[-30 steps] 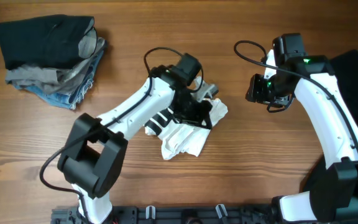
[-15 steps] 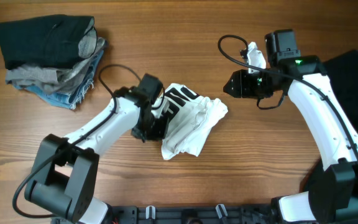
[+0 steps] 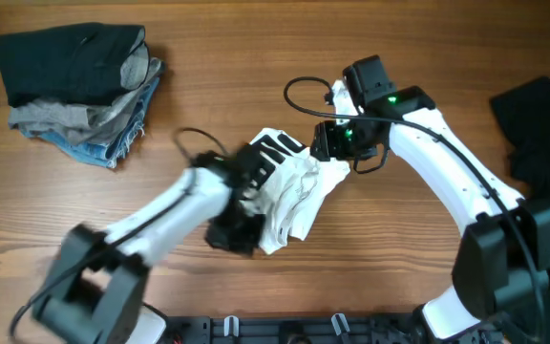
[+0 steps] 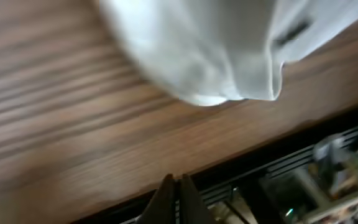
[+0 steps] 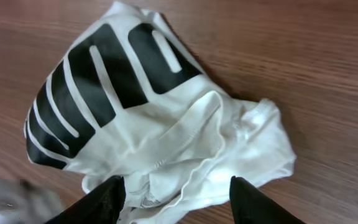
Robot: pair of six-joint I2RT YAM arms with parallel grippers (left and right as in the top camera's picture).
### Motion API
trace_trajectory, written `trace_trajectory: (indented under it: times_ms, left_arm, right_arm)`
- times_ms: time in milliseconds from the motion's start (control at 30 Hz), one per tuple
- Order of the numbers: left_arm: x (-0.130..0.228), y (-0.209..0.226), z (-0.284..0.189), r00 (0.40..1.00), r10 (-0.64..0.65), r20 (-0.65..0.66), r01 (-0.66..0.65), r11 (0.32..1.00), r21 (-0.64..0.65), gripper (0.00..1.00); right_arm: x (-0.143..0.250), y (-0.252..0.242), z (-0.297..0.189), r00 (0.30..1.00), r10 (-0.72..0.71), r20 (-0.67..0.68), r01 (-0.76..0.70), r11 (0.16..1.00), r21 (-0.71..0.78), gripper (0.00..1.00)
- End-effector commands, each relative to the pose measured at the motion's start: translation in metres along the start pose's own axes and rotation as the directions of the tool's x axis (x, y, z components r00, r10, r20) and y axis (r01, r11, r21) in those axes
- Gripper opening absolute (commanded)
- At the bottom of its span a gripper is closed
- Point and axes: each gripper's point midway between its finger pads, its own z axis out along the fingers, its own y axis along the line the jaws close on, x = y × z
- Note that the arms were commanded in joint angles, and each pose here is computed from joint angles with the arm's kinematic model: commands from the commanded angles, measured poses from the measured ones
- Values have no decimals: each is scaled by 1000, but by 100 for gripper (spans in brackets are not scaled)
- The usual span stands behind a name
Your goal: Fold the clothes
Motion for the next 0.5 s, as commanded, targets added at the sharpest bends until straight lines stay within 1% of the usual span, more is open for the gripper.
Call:
trace_trajectory:
  times_ms: [0, 33, 67, 100, 133, 167, 233, 267, 367, 433, 467]
  left_arm:
    - [-28, 30, -47, 968, -111, 224, 105, 994, 36, 47]
    - [-36, 38, -56, 951, -161, 265, 147, 987, 72, 66]
    - [-44, 45, -62, 930, -229, 288, 204, 972, 113, 75]
    - [-52, 47, -66, 916, -274, 292, 230, 957, 177, 81]
    - [-56, 42, -66, 917, -285, 280, 225, 947, 229, 88]
    - [-59, 39, -65, 915, -304, 264, 236, 936, 261, 89]
    - [-64, 41, -52, 891, -392, 228, 321, 901, 292, 97]
    - [-67, 41, -44, 879, -426, 214, 351, 882, 316, 100]
    - [-72, 30, -18, 862, -485, 148, 377, 809, 451, 100]
    - [-78, 34, -3, 822, -555, 130, 437, 760, 481, 100]
    - [-83, 35, 3, 798, -591, 121, 458, 725, 514, 100]
  right_arm:
    - [16, 10, 33, 993, -55, -103, 50, 997, -50, 40]
    - [24, 9, 47, 989, -64, -137, 58, 997, -47, 27]
    - [33, 6, 62, 982, -78, -172, 71, 996, -44, 9]
    - [47, -3, 84, 970, -64, -234, 59, 998, -28, 4]
    - [54, -8, 95, 961, -48, -271, 45, 999, -19, 4]
    - [61, -14, 105, 952, -32, -305, 31, 999, -9, 4]
    - [72, -22, 117, 935, -8, -356, 11, 1000, 7, 4]
    - [73, -23, 118, 933, -7, -361, 11, 1000, 8, 4]
    - [74, -23, 118, 932, -8, -363, 12, 1000, 8, 4]
    - [73, -23, 118, 932, -9, -362, 12, 1000, 7, 4]
    - [73, -22, 118, 933, -9, -360, 13, 1000, 7, 4]
